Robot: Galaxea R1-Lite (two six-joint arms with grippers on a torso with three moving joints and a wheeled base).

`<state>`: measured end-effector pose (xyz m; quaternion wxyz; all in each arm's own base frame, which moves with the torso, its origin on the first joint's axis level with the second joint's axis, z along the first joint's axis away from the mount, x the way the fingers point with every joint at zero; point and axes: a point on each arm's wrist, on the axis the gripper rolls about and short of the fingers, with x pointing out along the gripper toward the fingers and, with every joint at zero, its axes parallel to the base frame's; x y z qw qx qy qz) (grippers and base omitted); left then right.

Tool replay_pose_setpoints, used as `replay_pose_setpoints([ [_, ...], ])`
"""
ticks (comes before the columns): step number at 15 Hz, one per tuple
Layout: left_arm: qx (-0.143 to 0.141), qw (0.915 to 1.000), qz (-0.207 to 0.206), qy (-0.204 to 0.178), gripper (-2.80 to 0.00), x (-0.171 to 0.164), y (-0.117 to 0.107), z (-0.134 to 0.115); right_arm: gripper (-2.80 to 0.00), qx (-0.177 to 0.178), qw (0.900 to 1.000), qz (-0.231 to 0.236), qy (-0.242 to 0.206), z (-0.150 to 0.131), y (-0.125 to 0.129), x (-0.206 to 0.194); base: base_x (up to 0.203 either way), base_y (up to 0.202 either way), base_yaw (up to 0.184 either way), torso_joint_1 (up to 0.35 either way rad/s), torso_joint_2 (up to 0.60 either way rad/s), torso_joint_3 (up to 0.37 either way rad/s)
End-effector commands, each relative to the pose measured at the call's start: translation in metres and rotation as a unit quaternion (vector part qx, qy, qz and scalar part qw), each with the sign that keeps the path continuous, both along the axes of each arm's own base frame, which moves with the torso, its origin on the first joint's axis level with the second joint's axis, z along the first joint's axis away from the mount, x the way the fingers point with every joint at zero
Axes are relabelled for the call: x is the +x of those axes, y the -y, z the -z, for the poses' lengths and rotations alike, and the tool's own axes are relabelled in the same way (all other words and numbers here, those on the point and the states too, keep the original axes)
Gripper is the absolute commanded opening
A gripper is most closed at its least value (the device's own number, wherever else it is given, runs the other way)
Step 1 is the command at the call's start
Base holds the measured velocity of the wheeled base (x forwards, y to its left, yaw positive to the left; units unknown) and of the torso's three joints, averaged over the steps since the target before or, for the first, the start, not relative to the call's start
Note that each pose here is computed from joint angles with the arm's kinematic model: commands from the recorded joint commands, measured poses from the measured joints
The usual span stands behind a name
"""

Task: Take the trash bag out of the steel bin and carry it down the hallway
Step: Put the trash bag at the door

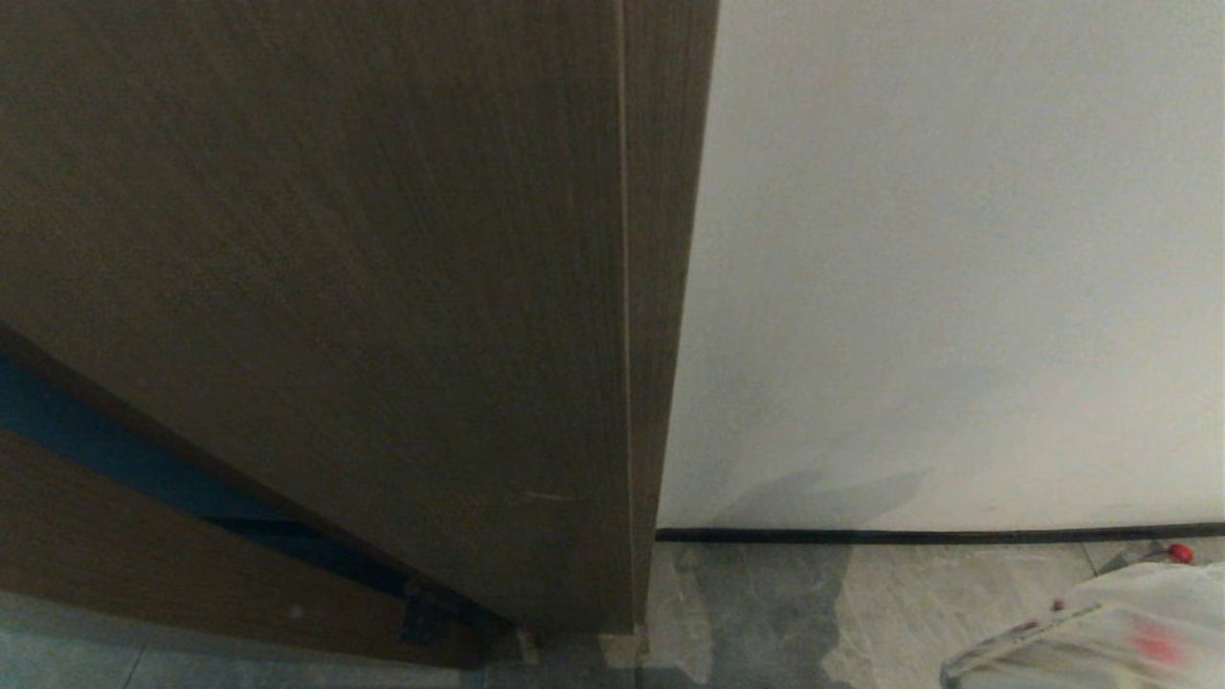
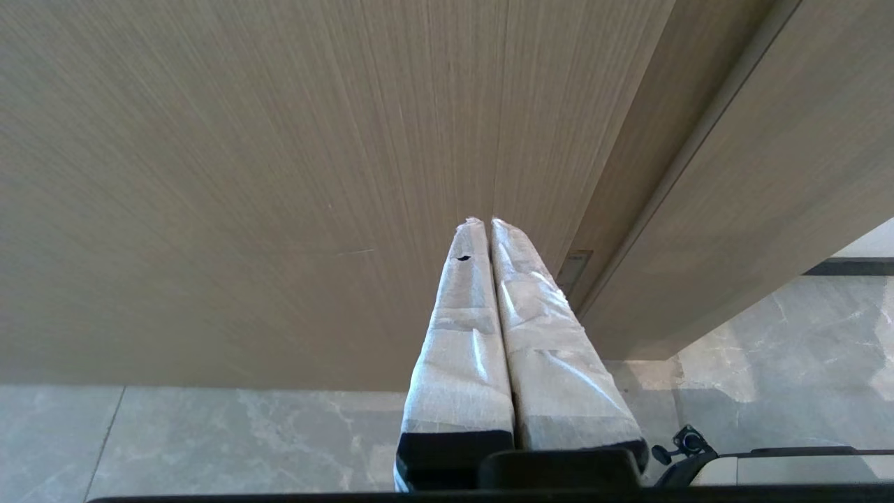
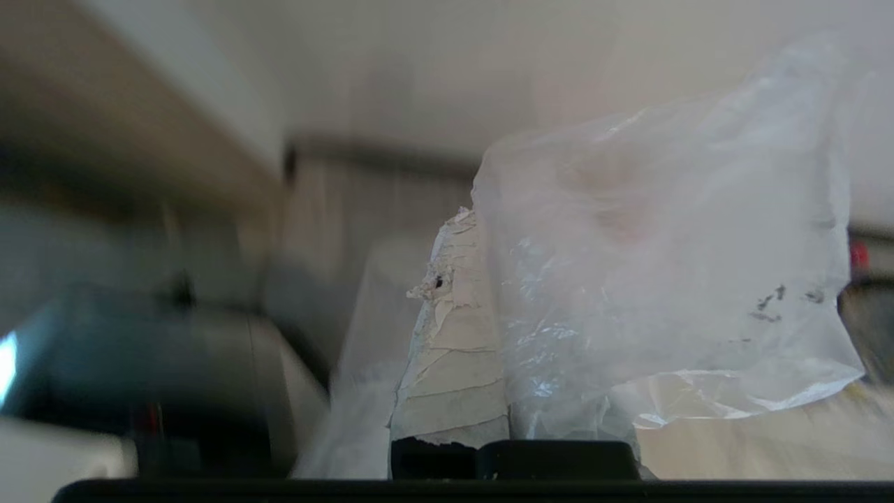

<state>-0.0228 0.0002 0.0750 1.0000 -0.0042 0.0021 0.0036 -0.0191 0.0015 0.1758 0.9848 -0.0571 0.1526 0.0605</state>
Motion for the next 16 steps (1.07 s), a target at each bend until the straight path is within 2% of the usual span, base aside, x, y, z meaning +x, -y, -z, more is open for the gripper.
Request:
replay_pose_setpoints([
  [1,0.000,1.0000,0.000,-0.001,-2.80,0.000,0.000,0.000,-2.80,-0.013,0.997,-0.006,-0.076,-0.009,-0.001,0.029,0.000,0.000,0.000,0.000,0.00,0.000],
  [5,0.000,1.0000,0.000,-0.001,-2.80,0.000,0.000,0.000,-2.80,-0.031,0.984,-0.018,-0.176,-0.005,-0.002,0.083,0.000,0.000,0.000,0.000,0.00,0.000],
  [7,0.000,1.0000,0.000,-0.001,-2.80,0.000,0.000,0.000,-2.80,-0.032,0.978,-0.023,-0.205,0.000,-0.004,0.116,0.000,0.000,0.000,0.000,0.00,0.000],
  [9,0.000,1.0000,0.000,-0.001,-2.80,0.000,0.000,0.000,-2.80,-0.034,0.976,-0.026,-0.213,0.008,-0.005,0.147,0.000,0.000,0.000,0.000,0.00,0.000],
  [11,0.000,1.0000,0.000,-0.001,-2.80,0.000,0.000,0.000,-2.80,-0.036,0.978,-0.030,-0.201,0.016,-0.007,0.168,0.000,0.000,0.000,0.000,0.00,0.000],
  [14,0.000,1.0000,0.000,-0.001,-2.80,0.000,0.000,0.000,-2.80,-0.064,0.978,-0.048,-0.195,0.031,-0.008,0.180,0.000,0.000,0.000,0.000,0.00,0.000],
  [16,0.000,1.0000,0.000,-0.001,-2.80,0.000,0.000,0.000,-2.80,-0.069,0.975,-0.052,-0.205,0.036,-0.008,0.182,0.000,0.000,0.000,0.000,0.00,0.000],
])
